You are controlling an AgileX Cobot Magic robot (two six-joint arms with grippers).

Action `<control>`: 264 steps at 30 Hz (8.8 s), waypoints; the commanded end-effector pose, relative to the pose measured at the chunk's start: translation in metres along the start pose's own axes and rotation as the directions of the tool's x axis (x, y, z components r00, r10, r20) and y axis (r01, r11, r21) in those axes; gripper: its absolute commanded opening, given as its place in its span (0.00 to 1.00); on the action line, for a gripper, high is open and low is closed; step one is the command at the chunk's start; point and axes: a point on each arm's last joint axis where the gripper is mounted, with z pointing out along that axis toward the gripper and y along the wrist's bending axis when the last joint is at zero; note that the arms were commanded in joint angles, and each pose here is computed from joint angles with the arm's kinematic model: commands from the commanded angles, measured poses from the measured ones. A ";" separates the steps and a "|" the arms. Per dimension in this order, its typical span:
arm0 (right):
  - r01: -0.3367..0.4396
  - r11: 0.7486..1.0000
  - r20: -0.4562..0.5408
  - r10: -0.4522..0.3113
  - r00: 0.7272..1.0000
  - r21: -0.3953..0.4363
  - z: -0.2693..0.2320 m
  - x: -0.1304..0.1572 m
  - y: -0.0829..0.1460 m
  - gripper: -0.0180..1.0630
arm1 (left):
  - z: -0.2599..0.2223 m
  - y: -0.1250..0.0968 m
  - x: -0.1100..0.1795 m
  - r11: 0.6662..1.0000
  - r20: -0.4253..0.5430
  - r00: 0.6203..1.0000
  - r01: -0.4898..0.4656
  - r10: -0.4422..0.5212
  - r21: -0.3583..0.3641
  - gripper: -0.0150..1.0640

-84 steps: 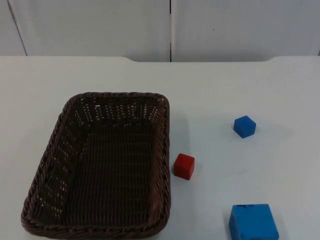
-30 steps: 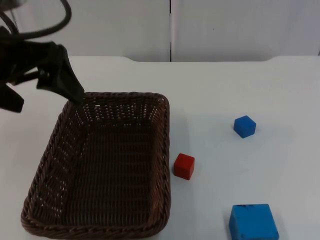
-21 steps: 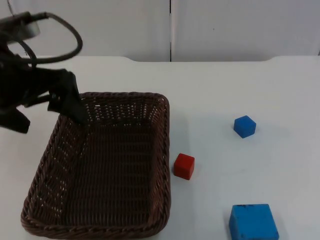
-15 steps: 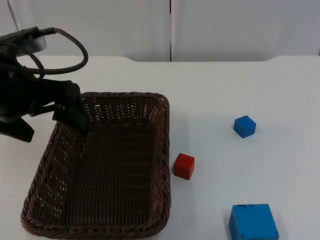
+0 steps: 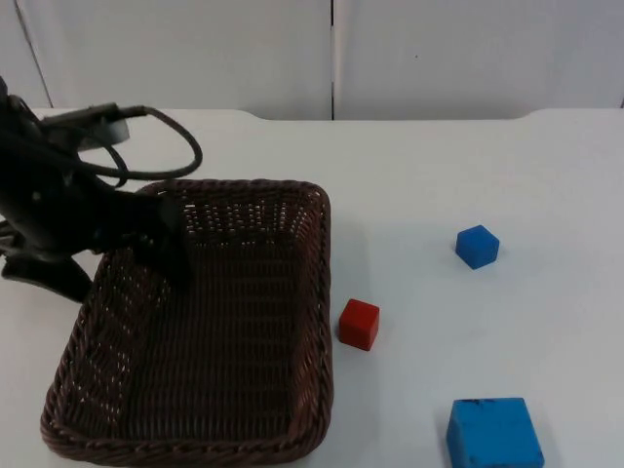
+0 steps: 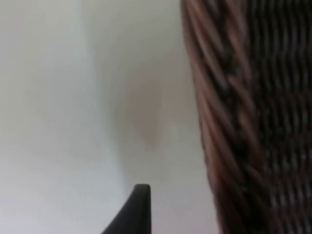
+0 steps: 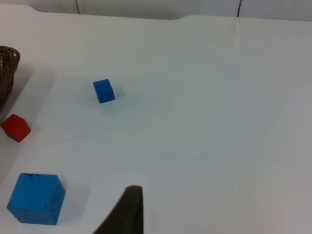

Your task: Pick up the basket with the left hand and place the largest block into the basket with the right hand.

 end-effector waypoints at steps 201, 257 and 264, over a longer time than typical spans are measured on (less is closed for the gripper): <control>0.460 0.439 -0.304 -0.890 0.339 -0.772 0.304 0.041 0.189 0.92 | -0.119 -0.015 0.079 0.986 0.043 0.995 0.083 -0.090 0.143 0.01; 0.547 0.568 -0.112 -0.750 0.652 -0.615 0.143 -0.101 0.123 0.02 | -0.119 -0.015 0.079 0.986 0.043 0.995 0.083 -0.090 0.143 0.01; 0.543 0.571 -0.115 -0.747 0.655 -0.616 0.143 -0.101 0.123 0.02 | -0.119 -0.015 0.079 0.986 0.043 0.995 0.083 -0.090 0.143 0.01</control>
